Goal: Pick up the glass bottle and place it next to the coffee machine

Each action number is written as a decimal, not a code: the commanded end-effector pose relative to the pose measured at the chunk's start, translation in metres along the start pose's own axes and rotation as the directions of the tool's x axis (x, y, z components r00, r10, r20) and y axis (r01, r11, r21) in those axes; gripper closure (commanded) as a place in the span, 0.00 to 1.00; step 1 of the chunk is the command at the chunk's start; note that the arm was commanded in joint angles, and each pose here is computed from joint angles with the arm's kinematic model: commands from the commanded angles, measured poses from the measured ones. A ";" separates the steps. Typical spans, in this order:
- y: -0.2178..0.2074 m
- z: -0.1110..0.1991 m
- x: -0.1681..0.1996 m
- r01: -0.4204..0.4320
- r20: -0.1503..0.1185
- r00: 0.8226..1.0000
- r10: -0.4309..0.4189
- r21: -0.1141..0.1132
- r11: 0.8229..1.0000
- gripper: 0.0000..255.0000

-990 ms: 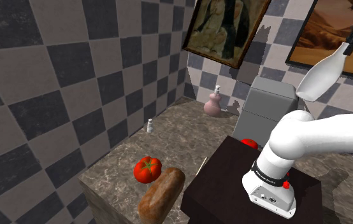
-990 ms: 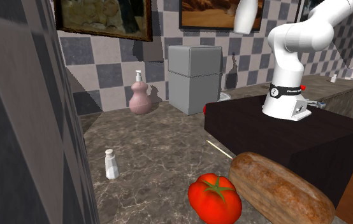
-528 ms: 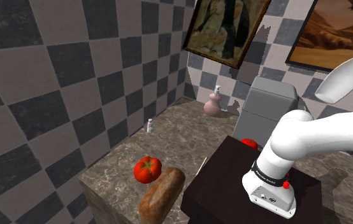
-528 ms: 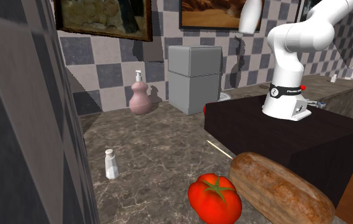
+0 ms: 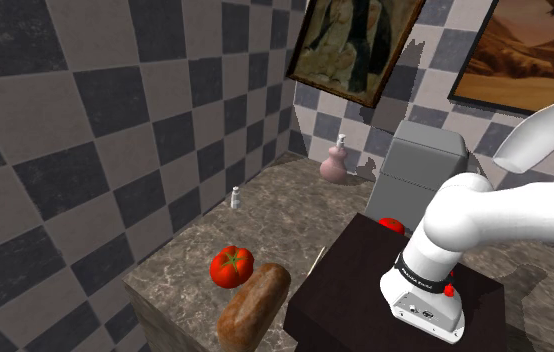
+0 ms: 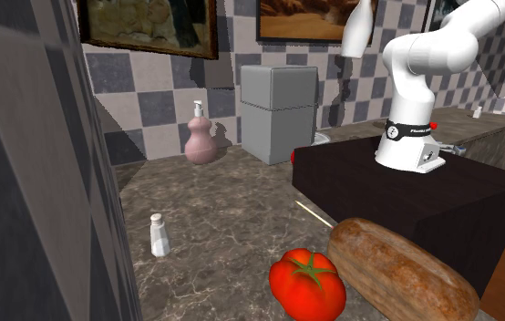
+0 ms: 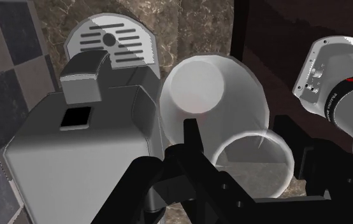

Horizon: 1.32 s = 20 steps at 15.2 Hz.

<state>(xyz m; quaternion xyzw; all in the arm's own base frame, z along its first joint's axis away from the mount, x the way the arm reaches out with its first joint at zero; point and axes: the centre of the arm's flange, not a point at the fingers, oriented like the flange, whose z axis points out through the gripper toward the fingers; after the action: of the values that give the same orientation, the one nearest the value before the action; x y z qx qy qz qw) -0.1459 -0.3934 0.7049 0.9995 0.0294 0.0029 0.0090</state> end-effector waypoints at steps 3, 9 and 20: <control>-0.001 0.021 0.000 0.000 0.000 1.000 0.000 -0.001 1.000 1.00; -0.001 0.053 0.000 0.000 0.000 1.000 0.000 -0.001 1.000 1.00; -0.002 0.111 0.000 0.000 0.000 1.000 0.000 -0.001 1.000 1.00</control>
<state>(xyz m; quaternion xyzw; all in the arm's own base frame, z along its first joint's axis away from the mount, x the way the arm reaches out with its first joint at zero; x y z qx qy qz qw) -0.1463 -0.3932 0.6002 0.9995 0.0294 0.0029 0.0090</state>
